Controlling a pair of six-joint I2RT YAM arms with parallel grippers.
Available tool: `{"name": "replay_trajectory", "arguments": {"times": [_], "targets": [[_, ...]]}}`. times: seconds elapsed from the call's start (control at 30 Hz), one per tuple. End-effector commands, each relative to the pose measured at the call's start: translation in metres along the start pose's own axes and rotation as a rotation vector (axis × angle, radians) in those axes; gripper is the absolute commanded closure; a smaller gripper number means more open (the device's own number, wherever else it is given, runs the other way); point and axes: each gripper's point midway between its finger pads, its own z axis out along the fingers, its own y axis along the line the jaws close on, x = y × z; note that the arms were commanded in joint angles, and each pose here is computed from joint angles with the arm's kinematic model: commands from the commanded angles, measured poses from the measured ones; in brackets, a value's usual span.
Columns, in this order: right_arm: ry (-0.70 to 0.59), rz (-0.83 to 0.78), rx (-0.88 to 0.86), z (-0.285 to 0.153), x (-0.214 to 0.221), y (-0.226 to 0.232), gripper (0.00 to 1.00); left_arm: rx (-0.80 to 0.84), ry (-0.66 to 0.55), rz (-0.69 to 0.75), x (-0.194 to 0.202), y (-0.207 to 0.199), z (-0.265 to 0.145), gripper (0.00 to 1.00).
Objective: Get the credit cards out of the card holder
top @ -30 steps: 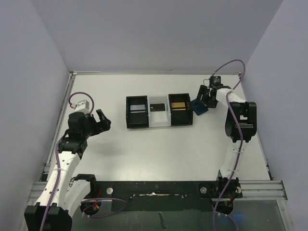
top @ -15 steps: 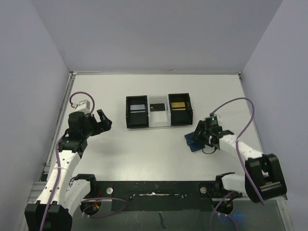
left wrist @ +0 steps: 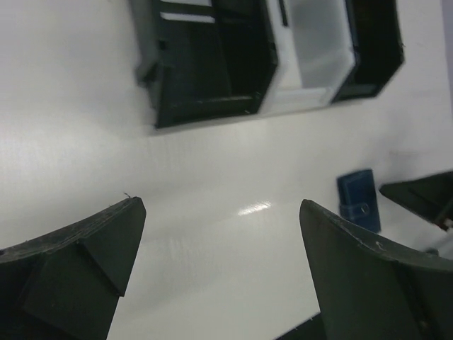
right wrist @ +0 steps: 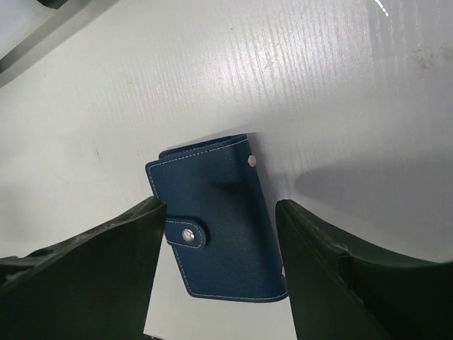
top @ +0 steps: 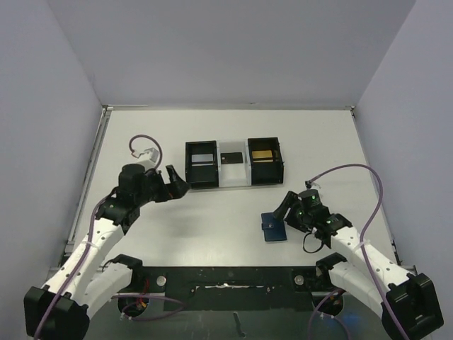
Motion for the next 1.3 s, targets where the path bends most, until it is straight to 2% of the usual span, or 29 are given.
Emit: {"name": "replay_trajectory", "arguments": {"times": [0.0,0.13,0.33,0.57,0.8,1.0,1.27], "targets": [[-0.009,-0.011,0.0,-0.005,-0.007,0.006,0.37,0.142,-0.004,0.006,0.004,-0.07,0.001,0.1],[0.051,-0.001,-0.065,0.005,0.008,0.012,0.43,0.142,0.103,0.003,0.044,-0.103,0.014,0.17],[0.144,0.031,-0.17,0.014,0.041,0.014,0.6,0.169,0.202,0.069,0.1,-0.16,0.033,0.2],[0.177,0.082,-0.286,0.01,0.061,0.021,0.64,0.118,0.318,0.237,0.169,-0.207,0.067,0.29],[0.148,0.123,-0.292,0.01,0.064,0.015,0.64,-0.03,0.401,0.406,0.21,-0.199,0.088,0.43],[0.159,0.109,-0.278,0.012,0.068,0.01,0.63,-0.104,0.419,0.502,0.218,-0.192,0.094,0.51],[0.168,0.093,-0.273,0.012,0.07,0.008,0.62,-0.1,0.434,0.588,0.233,-0.195,0.1,0.53]]}}
